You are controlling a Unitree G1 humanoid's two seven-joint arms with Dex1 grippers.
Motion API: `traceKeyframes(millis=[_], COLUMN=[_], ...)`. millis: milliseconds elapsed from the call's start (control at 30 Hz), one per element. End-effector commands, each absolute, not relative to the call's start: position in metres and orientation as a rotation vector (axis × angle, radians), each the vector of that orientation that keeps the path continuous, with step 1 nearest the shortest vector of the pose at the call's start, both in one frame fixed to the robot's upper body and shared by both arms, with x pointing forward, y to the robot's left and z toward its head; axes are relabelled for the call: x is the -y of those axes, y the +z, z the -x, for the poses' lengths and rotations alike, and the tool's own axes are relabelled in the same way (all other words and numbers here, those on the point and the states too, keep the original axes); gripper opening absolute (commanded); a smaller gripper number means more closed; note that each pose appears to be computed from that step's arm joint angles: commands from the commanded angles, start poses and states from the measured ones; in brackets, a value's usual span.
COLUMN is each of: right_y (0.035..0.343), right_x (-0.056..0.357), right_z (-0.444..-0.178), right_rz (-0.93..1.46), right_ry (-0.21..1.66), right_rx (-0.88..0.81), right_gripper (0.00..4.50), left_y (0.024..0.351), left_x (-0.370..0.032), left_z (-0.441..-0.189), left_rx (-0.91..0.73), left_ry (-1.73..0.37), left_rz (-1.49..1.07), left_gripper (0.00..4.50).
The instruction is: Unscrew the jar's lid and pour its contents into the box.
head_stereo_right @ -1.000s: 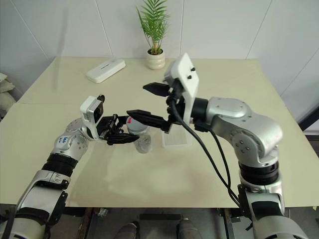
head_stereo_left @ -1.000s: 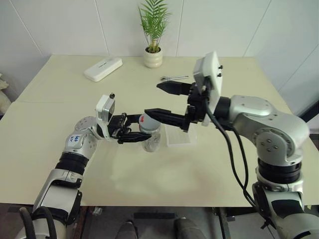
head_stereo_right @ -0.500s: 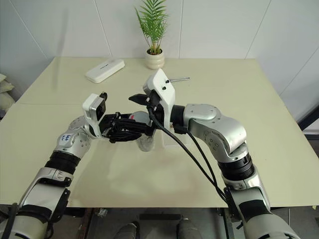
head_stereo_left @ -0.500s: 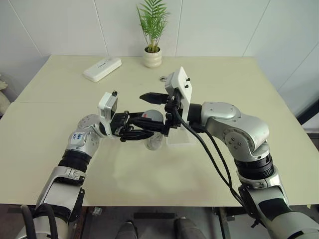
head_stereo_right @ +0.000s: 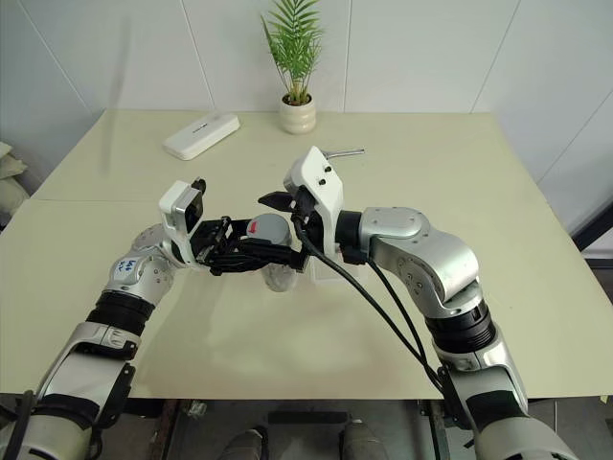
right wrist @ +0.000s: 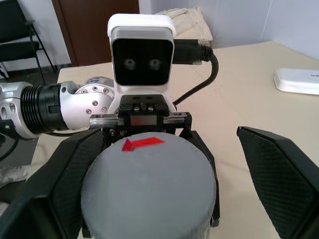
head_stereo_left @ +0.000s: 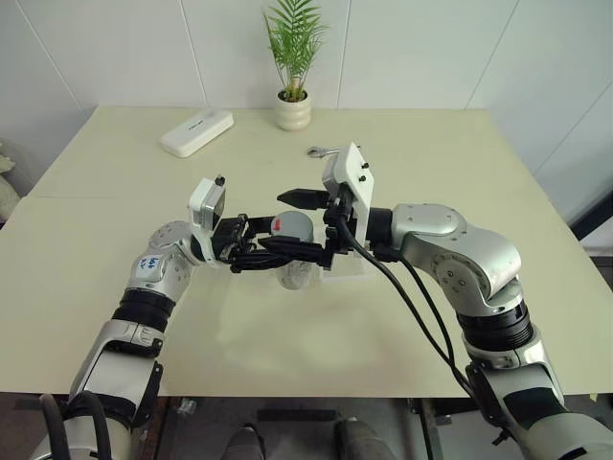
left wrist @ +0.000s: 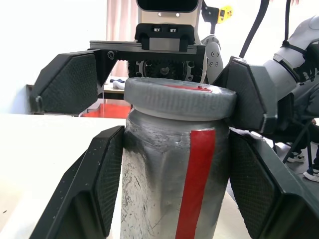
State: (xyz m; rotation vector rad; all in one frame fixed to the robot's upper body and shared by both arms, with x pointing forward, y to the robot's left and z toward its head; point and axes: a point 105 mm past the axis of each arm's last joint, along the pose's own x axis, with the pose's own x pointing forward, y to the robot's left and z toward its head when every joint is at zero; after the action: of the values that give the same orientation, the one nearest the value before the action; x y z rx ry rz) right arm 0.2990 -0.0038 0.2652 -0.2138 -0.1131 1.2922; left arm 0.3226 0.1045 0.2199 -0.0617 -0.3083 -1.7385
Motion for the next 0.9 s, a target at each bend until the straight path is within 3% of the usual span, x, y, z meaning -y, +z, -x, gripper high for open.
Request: traceKeyframes(millis=[33,900], right_y=[0.277,0.279], right_x=[0.014,0.017], right_z=[-0.293,-0.272], right_rz=[0.230,0.221], right_ry=[1.279,1.348], right_rx=[0.166,0.163], right_gripper=[4.50,4.50], left_y=[0.227,0.225], left_x=[-0.107,-0.107], left_z=[-0.309,-0.308], left_rx=[0.359,0.357], left_ry=[-1.861,-1.860], left_rz=[0.017,0.004], left_gripper=[2.76,2.76])
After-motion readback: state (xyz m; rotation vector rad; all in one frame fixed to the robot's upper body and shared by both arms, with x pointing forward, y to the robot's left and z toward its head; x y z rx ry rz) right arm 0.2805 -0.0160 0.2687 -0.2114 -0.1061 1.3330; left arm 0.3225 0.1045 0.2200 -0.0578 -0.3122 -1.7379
